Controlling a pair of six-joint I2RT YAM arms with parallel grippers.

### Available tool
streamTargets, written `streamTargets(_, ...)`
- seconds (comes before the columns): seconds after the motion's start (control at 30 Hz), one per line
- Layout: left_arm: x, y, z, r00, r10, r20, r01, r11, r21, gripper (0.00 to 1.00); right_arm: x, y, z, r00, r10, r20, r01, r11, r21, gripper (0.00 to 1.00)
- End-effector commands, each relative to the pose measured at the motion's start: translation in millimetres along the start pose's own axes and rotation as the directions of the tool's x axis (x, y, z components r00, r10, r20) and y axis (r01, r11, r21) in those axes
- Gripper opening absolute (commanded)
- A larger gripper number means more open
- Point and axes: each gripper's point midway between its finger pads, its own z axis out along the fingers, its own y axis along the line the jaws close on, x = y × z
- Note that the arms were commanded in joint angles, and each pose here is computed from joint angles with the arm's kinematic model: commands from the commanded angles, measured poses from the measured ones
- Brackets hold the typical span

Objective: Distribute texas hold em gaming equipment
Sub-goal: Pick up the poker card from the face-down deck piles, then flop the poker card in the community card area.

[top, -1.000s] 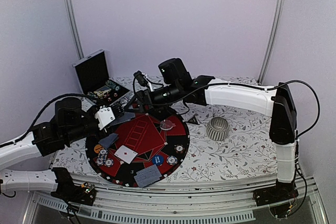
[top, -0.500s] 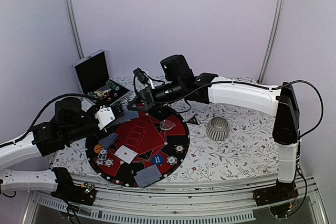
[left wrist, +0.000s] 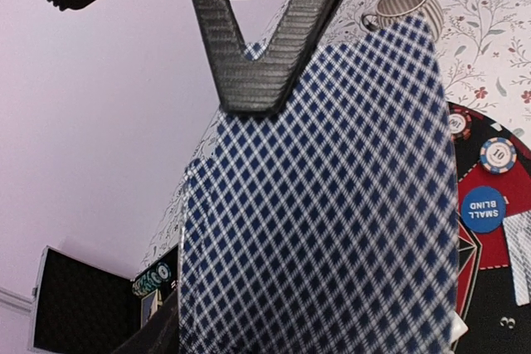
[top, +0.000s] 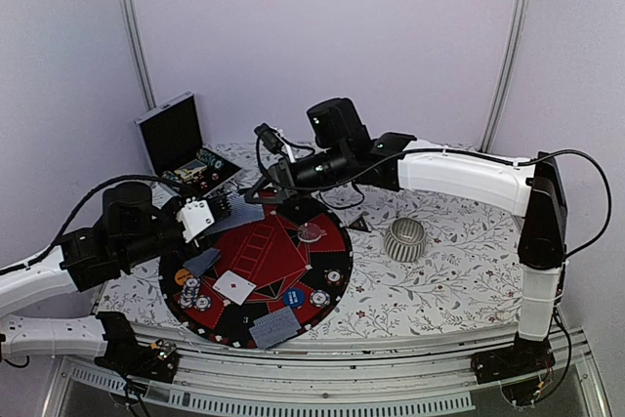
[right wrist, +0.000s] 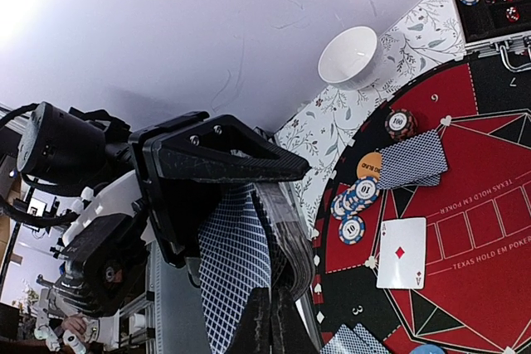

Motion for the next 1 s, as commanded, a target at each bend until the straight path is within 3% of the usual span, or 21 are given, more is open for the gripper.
streamTargets(0.0,-7.6,5.1,-2.9,1.0,-0.002,0.031,0.003,1.0,-0.027,0.52,-15.2,20.9,-30.8,0.997,-0.061,0.05,0.06,0.998,0.015,0.02)
streamTargets(0.3,-7.4,6.3,-2.7,1.0,-0.009,0.026,0.01,0.999,-0.031,0.52,-28.7,41.4,-57.9,0.987,-0.133,0.089,0.133,0.991,0.008,0.02)
streamTargets(0.43,-6.0,14.0,-3.4,1.0,-0.025,0.014,0.026,0.997,-0.069,0.51,-51.6,29.2,-91.4,0.958,-0.226,0.176,0.201,0.968,0.147,0.02)
streamTargets(0.5,-3.8,22.8,-3.9,0.999,-0.035,-0.002,0.035,0.993,-0.114,0.52,-62.2,1.8,-110.3,0.923,-0.327,0.203,0.249,0.91,0.33,0.02)
streamTargets(0.57,0.1,31.3,-4.3,0.998,-0.051,-0.021,0.047,0.986,-0.158,0.53,-61.4,-33.8,-119.0,0.898,-0.41,0.16,0.286,0.821,0.494,0.02)
streamTargets(0.7,5.8,48.7,-5.6,0.995,-0.094,-0.043,0.081,0.969,-0.231,0.53,-46.5,-82.2,-98.1,0.828,-0.561,-0.011,0.467,0.679,0.567,0.02)
streamTargets(0.87,11.5,73.8,-10.5,0.985,-0.166,-0.039,0.145,0.937,-0.319,0.54,-33.1,-114.4,-48.3,0.66,-0.746,-0.087,0.663,0.525,0.534,0.02)
streamTargets(0.93,12.4,75.4,-10.8,0.985,-0.171,-0.035,0.151,0.935,-0.32,0.54,-23.0,-118.3,-19.6,0.543,-0.829,-0.137,0.749,0.403,0.526,0.02)
streamTargets(0.97,12.4,75.2,-10.6,0.985,-0.17,-0.034,0.151,0.936,-0.318,0.54,-18.3,-118.8,-4.4,0.437,-0.88,-0.189,0.807,0.291,0.514,0.02)
